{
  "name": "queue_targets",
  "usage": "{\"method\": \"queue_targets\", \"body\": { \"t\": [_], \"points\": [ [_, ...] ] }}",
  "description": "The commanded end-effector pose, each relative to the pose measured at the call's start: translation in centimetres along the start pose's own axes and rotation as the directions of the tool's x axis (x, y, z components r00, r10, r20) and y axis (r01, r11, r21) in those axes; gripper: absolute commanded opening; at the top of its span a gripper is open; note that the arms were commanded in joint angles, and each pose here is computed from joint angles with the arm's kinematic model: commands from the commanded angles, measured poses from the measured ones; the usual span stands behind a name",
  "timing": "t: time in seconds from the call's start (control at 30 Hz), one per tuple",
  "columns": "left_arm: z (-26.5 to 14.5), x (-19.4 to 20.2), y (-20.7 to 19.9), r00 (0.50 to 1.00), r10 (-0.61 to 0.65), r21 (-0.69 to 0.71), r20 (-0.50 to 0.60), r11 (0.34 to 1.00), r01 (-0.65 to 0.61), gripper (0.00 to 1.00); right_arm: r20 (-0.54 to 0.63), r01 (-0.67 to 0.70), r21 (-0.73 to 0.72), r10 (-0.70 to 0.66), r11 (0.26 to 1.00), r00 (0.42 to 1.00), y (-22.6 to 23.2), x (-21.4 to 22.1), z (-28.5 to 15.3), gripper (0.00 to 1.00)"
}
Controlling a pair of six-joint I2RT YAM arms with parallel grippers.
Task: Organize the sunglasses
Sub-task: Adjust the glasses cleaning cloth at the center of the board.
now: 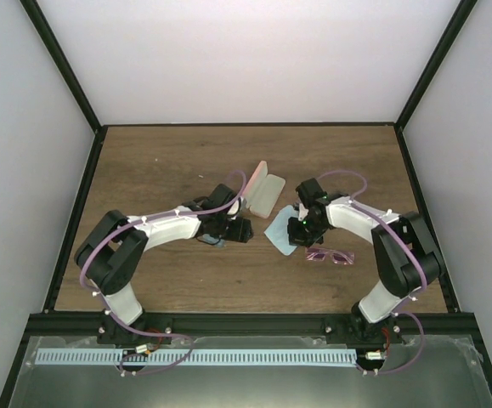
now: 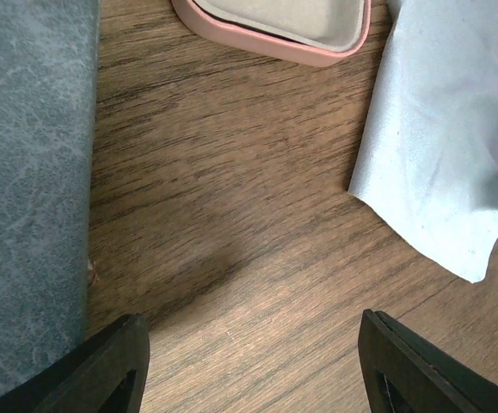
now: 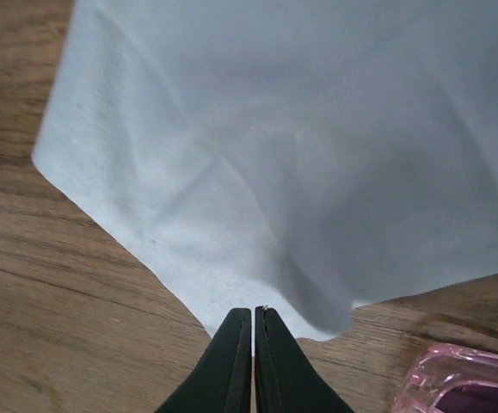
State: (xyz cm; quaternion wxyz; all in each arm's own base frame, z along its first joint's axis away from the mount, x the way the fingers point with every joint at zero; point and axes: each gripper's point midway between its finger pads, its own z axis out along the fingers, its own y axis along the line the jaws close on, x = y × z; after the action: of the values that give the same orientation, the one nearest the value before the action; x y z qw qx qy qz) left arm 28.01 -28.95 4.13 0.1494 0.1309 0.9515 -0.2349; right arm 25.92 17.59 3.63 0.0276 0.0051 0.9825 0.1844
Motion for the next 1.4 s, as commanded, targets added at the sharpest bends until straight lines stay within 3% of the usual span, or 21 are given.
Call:
{"method": "queue_targets", "body": {
  "t": [0.0,0.27,0.7,0.77,0.9,1.1,1.23,1.37],
  "points": [
    [0.5,1.2,2.0,0.998,-0.034,-0.057,-0.048,0.998,0.031,0.69,0.010,0.006,-0.032,-0.006,0.999,1.000,0.8,0.5,0.3,0.03],
    [-0.2,1.4,2.7,0.997,-0.068,-0.060,-0.040,0.996,0.065,0.70,-0.102,0.013,-0.026,-0.015,1.000,0.995,-0.3,4.2,2.7,0.03],
    [-1.6,0.1,3.7,0.992,-0.125,-0.051,0.007,0.991,0.125,0.75,-0.263,0.166,-0.101,-0.187,0.981,0.946,4.1,10.3,3.6,0.04],
    [-1.6,0.0,3.9,0.992,-0.124,-0.053,0.009,0.991,0.124,0.75,-0.244,0.189,-0.126,-0.215,0.974,0.946,5.1,10.1,2.8,0.04],
    [-1.8,0.0,4.1,0.993,-0.121,-0.057,0.013,0.991,0.122,0.76,-0.098,0.221,-0.078,-0.228,0.972,0.969,6.3,6.5,-0.6,0.08],
    [-3.6,-2.9,2.1,0.996,-0.037,-0.033,0.086,0.999,0.040,0.76,0.059,0.101,-0.048,-0.098,0.994,0.993,5.1,2.1,-4.5,0.19],
    [-4.7,-5.8,-2.1,0.988,0.093,0.008,0.125,0.995,-0.095,0.65,0.038,0.043,-0.023,-0.042,0.999,0.998,3.9,2.5,-3.6,0.17],
    [-3.8,-5.7,-8.2,0.974,0.207,0.169,0.095,0.961,-0.220,0.60,0.104,-0.078,-0.053,0.083,0.996,0.991,2.2,1.1,-5.2,0.15]
  ]
}}
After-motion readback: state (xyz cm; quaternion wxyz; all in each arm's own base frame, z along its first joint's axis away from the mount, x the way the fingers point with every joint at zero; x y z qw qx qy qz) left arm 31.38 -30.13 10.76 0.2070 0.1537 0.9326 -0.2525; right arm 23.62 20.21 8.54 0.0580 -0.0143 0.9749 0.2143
